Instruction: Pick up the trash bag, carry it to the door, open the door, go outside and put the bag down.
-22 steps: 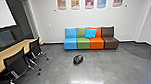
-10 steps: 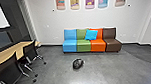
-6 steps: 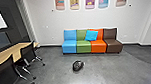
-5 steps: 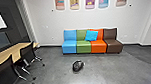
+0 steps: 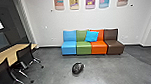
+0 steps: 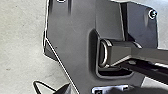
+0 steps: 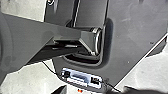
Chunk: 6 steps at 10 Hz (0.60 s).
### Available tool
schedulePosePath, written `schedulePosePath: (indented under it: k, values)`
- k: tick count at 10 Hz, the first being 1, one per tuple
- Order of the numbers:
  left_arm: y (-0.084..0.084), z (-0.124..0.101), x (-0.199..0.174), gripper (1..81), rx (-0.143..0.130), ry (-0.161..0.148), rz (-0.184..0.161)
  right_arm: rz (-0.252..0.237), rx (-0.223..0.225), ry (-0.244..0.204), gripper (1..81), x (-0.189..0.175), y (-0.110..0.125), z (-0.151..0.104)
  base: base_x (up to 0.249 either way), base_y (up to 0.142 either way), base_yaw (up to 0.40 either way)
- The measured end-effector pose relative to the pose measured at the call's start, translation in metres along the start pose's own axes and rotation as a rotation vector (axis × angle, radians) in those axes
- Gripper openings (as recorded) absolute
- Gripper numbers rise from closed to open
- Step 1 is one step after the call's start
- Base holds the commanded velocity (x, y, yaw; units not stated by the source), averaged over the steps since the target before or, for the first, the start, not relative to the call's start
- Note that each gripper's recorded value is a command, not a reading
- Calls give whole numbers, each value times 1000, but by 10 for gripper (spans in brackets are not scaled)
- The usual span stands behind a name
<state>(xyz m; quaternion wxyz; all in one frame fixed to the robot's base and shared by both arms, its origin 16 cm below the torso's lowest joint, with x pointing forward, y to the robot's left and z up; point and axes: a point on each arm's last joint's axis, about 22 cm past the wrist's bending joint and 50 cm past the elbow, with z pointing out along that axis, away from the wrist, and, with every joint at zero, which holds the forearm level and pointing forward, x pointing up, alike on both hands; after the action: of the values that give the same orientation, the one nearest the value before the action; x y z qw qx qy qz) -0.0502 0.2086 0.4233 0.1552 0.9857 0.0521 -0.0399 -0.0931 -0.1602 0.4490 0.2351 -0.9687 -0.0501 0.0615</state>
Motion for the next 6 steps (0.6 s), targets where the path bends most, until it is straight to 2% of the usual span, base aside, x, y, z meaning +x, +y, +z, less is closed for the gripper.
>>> schedulePosePath:
  k: [6]
  values:
    - [0, 0, 0, 811, 0, 0, 0, 0, 0, 0, 811, 0, 0, 0, 171, 0, 0]
